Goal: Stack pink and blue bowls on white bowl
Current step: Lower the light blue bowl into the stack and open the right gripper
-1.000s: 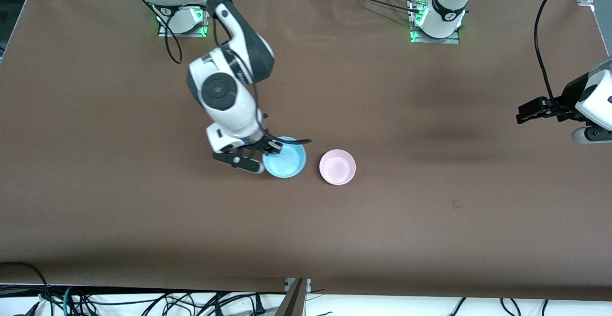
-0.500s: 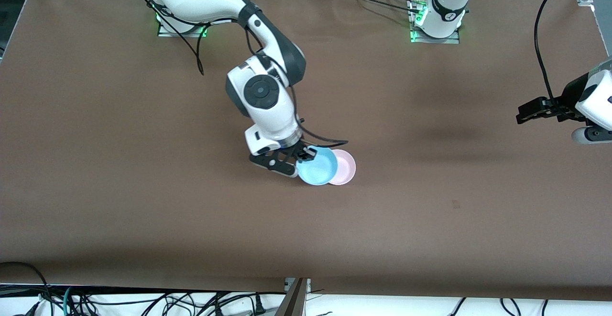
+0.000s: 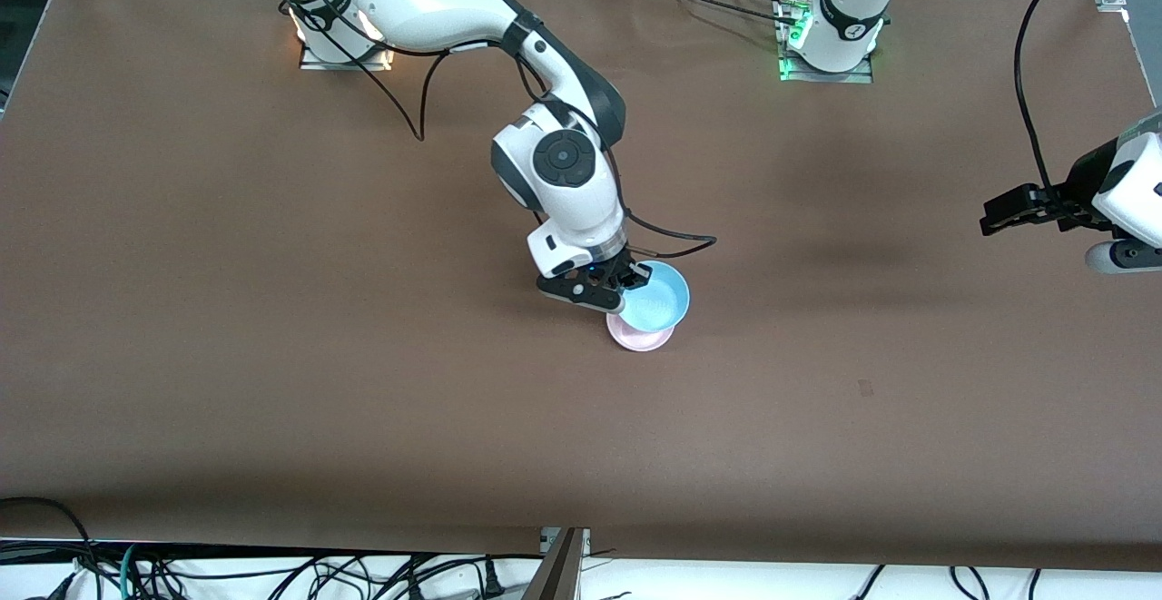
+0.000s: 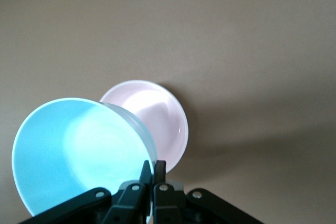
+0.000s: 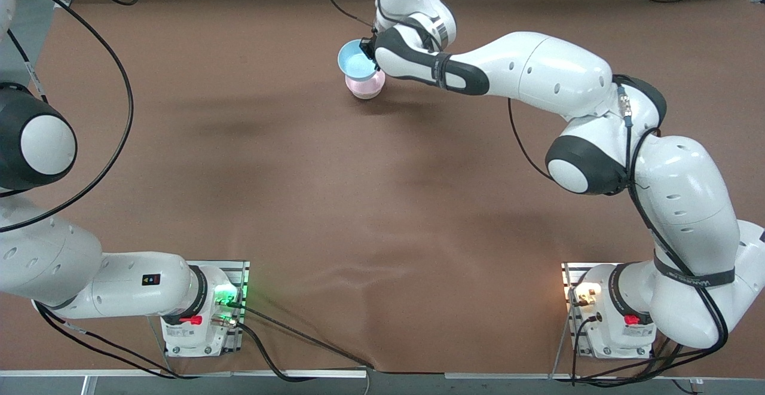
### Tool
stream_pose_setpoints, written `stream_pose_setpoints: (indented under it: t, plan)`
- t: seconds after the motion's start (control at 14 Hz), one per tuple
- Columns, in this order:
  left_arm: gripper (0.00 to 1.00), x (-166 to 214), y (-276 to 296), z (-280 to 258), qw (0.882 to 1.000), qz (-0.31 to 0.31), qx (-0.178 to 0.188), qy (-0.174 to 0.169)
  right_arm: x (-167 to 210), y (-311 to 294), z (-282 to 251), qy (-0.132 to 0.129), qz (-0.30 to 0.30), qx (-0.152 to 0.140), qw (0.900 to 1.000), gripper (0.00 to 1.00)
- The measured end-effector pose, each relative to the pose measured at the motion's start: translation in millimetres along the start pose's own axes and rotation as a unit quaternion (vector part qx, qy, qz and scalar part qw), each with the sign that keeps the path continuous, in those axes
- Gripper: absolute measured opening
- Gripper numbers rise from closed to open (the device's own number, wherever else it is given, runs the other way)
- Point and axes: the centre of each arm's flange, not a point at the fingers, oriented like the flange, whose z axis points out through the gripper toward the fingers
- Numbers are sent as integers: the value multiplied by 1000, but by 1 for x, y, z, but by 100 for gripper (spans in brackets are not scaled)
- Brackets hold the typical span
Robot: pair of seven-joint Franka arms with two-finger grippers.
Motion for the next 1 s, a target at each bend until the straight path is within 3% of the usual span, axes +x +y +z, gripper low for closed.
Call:
stream_pose_setpoints:
  t: [1.0]
  plan:
    - [100, 0, 0, 0, 1000, 0, 0, 0, 7, 12, 42, 15, 2, -10, 1000, 3]
